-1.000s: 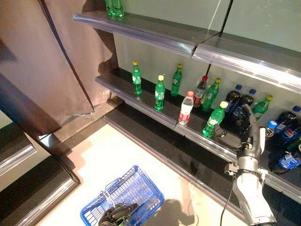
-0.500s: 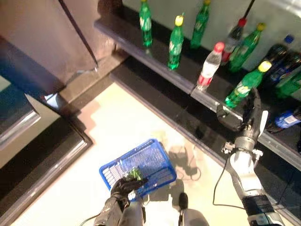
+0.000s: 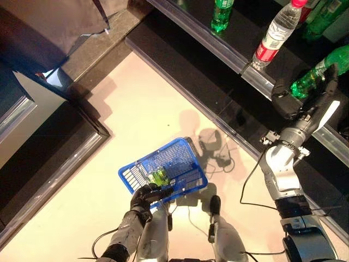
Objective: Pick up the drink and place into the basket.
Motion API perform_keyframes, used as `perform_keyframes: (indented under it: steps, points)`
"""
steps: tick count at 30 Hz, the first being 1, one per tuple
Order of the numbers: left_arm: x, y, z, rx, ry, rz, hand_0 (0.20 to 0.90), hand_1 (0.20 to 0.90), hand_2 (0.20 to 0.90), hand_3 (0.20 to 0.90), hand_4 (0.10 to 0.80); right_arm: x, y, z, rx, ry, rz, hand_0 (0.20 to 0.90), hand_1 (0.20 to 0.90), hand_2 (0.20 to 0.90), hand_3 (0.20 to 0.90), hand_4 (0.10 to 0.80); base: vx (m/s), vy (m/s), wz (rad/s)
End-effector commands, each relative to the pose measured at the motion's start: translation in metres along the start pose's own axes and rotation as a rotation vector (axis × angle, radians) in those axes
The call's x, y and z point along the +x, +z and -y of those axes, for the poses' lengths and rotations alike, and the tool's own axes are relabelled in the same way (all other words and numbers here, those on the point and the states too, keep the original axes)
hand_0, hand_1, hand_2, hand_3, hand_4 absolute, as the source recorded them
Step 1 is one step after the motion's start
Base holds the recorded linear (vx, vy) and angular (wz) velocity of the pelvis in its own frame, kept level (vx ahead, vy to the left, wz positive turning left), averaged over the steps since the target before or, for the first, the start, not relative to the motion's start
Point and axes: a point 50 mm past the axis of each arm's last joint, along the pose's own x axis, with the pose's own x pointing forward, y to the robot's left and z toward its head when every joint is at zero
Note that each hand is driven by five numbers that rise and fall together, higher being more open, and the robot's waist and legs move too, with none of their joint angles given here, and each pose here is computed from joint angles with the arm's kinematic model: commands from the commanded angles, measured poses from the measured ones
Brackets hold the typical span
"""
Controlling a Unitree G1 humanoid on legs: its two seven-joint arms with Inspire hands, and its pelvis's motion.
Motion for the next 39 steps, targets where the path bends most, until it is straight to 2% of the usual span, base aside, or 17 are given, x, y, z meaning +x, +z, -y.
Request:
perform_keyframes:
  steps: [1, 8, 14, 23, 39]
  points:
    - [-0.024, -0.037, -0.045, 0.057, 0.11, -0.118, 0.3, 0.3, 0.3, 0.2, 0.1, 0.038, 0.067, 0.003, 0.166, -0.13, 0.272, 0.9, 0.9, 0.9, 0.9, 0.8, 0.002, 0.002, -0.03]
    - [-0.025, -0.041, -0.042, 0.059, 0.104, -0.13, 0.3, 0.3, 0.3, 0.2, 0.1, 0.034, 0.078, 0.002, 0.199, -0.216, 0.314, 0.9, 0.9, 0.9, 0.9, 0.8, 0.002, 0.0, -0.02]
    - [-0.024, -0.042, -0.038, 0.051, 0.097, -0.132, 0.3, 0.3, 0.3, 0.2, 0.1, 0.032, 0.076, -0.002, 0.173, -0.178, 0.294, 0.9, 0.9, 0.9, 0.9, 0.8, 0.0, 0.0, 0.0]
    - [-0.023, -0.034, -0.04, 0.08, 0.075, -0.131, 0.3, 0.3, 0.3, 0.2, 0.1, 0.07, 0.085, -0.007, 0.076, -0.145, 0.288, 0.9, 0.9, 0.9, 0.9, 0.8, 0.0, 0.0, 0.0]
    - [-0.018, -0.012, -0.042, 0.076, 0.063, -0.095, 0.3, 0.3, 0.3, 0.2, 0.1, 0.121, 0.116, -0.012, 0.161, -0.152, 0.248, 0.9, 0.9, 0.9, 0.9, 0.8, -0.007, -0.002, -0.01]
